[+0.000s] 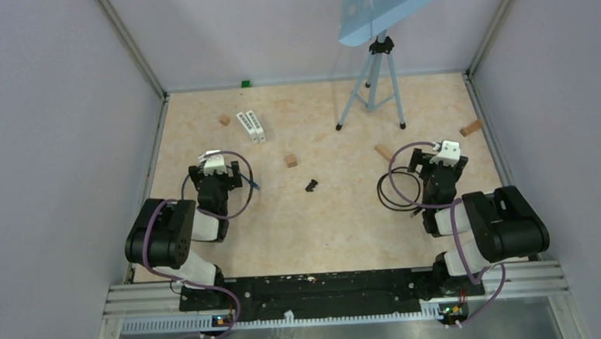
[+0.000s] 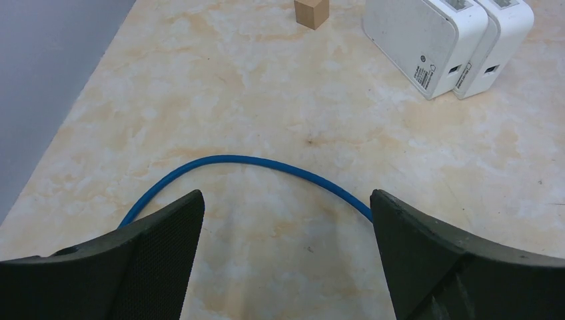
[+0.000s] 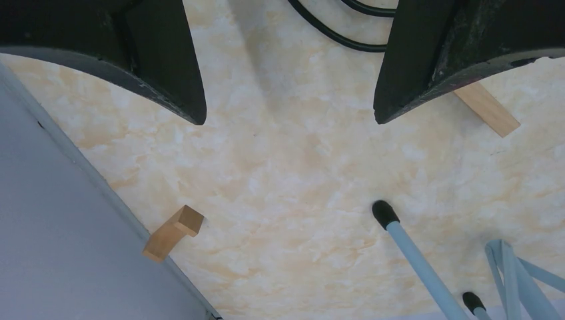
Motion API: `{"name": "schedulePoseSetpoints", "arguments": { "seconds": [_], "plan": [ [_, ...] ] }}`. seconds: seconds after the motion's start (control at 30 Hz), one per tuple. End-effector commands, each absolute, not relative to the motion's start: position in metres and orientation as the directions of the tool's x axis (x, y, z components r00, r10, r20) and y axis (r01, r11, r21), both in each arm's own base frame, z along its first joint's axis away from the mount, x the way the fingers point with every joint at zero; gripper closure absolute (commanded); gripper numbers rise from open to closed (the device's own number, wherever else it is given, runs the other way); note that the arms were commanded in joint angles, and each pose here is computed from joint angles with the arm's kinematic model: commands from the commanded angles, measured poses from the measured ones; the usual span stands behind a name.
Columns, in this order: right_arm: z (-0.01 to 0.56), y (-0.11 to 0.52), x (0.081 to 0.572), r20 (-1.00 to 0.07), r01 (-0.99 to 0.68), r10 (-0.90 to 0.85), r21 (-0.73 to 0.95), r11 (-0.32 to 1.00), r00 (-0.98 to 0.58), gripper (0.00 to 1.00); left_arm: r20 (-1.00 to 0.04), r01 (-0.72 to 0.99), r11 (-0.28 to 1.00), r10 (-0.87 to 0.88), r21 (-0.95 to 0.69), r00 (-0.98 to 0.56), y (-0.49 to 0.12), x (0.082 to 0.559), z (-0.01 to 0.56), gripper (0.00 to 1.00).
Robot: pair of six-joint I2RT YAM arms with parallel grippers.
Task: Insert the plug into the switch port
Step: Pick up the switch port at the center of the board.
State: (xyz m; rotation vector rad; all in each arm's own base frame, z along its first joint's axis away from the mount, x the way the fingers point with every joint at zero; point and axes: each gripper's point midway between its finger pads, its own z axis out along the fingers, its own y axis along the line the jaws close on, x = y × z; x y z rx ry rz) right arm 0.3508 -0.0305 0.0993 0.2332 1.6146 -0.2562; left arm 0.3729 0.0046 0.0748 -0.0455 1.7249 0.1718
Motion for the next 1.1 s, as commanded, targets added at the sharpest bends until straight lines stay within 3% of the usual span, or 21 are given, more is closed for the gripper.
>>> {"name": "schedulePoseSetpoints", "arguments": {
  "seconds": [0.0, 0.37, 0.5, 0.63, 0.7, 0.8, 1.07],
  "plan": [
    [0.11, -0.03, 0.352, -1.0, 0.308, 0.009, 0.007, 0.951, -0.005, 0.05, -0.993, -0.135, 0.989, 0.048, 0.062, -0.106, 0.003, 0.382, 0.09, 0.01],
    [0.111, -0.03, 0.352, -1.0, 0.309, 0.01, 0.008, 0.951, -0.004, 0.05, -0.994, -0.137, 0.988, 0.054, 0.067, -0.097, 0.004, 0.381, 0.092, 0.01],
    [0.116, -0.031, 0.349, -1.0, 0.313, 0.014, 0.015, 0.95, 0.006, 0.05, -0.996, -0.166, 0.982, 0.088, 0.09, -0.014, 0.001, 0.373, 0.126, 0.01],
    [0.152, -0.029, 0.347, -0.998, 0.322, 0.069, 0.069, 0.944, 0.009, 0.05, -0.979, -0.234, 0.972, -0.074, -0.029, -0.188, -0.01, 0.373, 0.146, 0.01],
    [0.15, -0.027, 0.342, -0.983, 0.346, 0.139, 0.091, 0.934, -0.117, 0.05, -0.942, -0.223, 0.971, -0.155, -0.089, -0.298, -0.02, 0.364, 0.151, 0.01],
    [0.169, -0.018, 0.336, -0.954, 0.352, 0.26, 0.194, 0.916, -0.15, 0.05, -0.895, -0.23, 0.955, -0.26, -0.185, -0.361, -0.031, 0.348, 0.172, 0.01],
    [0.183, 0.052, 0.339, -0.857, 0.134, 0.374, 0.35, 0.927, -0.353, 0.05, -0.878, -0.095, 0.969, -0.248, -0.229, -0.41, -0.048, 0.309, 0.235, 0.01]
  ]
}}
